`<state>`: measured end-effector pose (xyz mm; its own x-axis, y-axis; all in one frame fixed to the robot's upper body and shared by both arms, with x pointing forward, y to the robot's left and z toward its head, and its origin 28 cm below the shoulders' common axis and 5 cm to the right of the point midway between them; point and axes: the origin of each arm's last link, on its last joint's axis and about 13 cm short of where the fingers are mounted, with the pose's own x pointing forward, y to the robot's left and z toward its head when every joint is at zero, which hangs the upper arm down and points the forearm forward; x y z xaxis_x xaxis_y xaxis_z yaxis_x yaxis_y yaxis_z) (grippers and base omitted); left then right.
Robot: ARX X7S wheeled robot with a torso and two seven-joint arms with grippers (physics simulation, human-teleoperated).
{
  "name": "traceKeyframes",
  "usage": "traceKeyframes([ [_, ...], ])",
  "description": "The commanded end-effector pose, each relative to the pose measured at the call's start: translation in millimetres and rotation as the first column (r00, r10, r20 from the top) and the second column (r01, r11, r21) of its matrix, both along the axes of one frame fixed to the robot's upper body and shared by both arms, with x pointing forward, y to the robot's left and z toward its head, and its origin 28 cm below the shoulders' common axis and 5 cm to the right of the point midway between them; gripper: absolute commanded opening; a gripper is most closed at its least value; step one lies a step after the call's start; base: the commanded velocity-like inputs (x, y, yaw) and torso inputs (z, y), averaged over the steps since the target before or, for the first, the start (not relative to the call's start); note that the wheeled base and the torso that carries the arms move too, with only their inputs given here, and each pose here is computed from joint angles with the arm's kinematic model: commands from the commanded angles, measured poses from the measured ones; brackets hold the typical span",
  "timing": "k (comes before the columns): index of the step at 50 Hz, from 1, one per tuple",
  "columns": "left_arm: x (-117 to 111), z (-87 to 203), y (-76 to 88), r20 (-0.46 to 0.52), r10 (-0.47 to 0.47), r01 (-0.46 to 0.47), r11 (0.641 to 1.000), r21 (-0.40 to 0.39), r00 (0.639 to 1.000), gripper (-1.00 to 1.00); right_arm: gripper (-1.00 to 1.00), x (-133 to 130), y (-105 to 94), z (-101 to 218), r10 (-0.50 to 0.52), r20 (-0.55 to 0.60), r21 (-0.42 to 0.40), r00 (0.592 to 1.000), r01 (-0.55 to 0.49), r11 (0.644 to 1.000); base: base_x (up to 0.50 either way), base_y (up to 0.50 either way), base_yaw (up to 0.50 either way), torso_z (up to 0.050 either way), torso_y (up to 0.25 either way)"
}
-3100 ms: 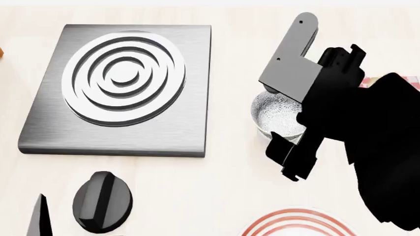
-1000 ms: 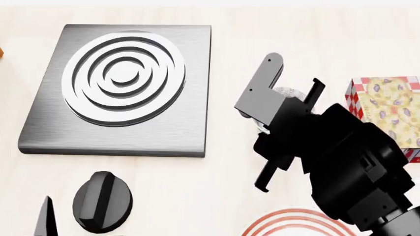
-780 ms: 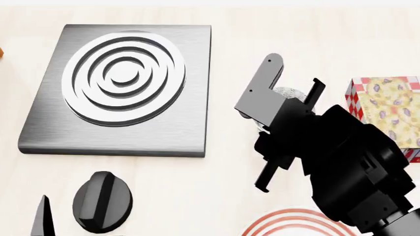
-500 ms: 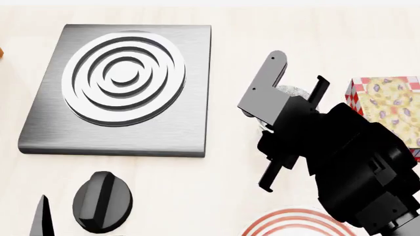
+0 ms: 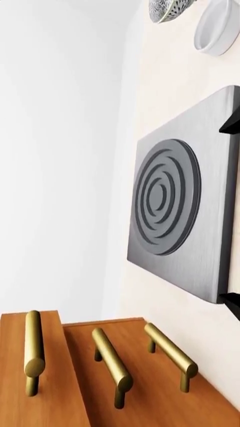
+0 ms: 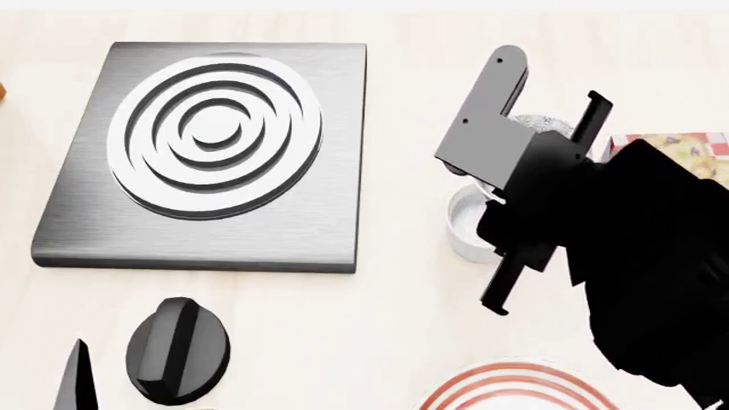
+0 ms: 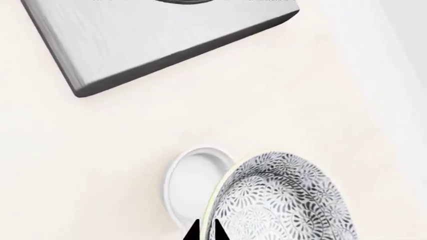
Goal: Pick the akita bowl on the ramekin and place it on the plate.
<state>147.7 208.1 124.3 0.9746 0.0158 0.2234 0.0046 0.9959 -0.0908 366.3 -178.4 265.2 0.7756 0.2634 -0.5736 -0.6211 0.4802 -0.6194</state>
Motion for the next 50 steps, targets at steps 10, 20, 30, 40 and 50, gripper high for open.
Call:
traceKeyframes([
  [10, 0, 1, 0.1, 0.000, -0.003, 0.003, 1.000, -0.008, 1.000, 1.00, -1.00, -20, -4.0, 41, -0.007, 0.033, -0.050, 0.999, 0.008, 0.999, 0.00, 0.00, 0.00, 0.000, 0.000],
  [20, -1, 1, 0.1, -0.003, -0.004, 0.004, 1.000, -0.011, 1.000, 1.00, -1.00, -40, -1.4, 51, 0.054, -0.016, -0.090, 0.998, -0.055, 0.994, 0.00, 0.00, 0.00, 0.000, 0.000],
  [30, -1, 1, 0.0, -0.005, -0.003, 0.003, 1.000, -0.013, 1.000, 1.00, -1.00, -63, -2.9, 56, 0.099, -0.042, -0.120, 0.994, -0.103, 0.987, 0.00, 0.00, 0.00, 0.000, 0.002],
  [40, -1, 2, 0.5, -0.007, -0.001, 0.001, 1.000, -0.016, 1.000, 1.00, -1.00, -88, -6.6, 48, 0.128, -0.080, -0.127, 0.988, -0.138, 0.982, 0.00, 0.00, 0.00, 0.000, 0.000],
  [50, -1, 1, 0.2, -0.008, -0.002, 0.001, 1.000, -0.013, 1.000, 1.00, -1.00, -101, -9.4, 39, 0.137, -0.100, -0.131, 0.985, -0.150, 0.980, 0.00, 0.00, 0.00, 0.000, 0.000],
])
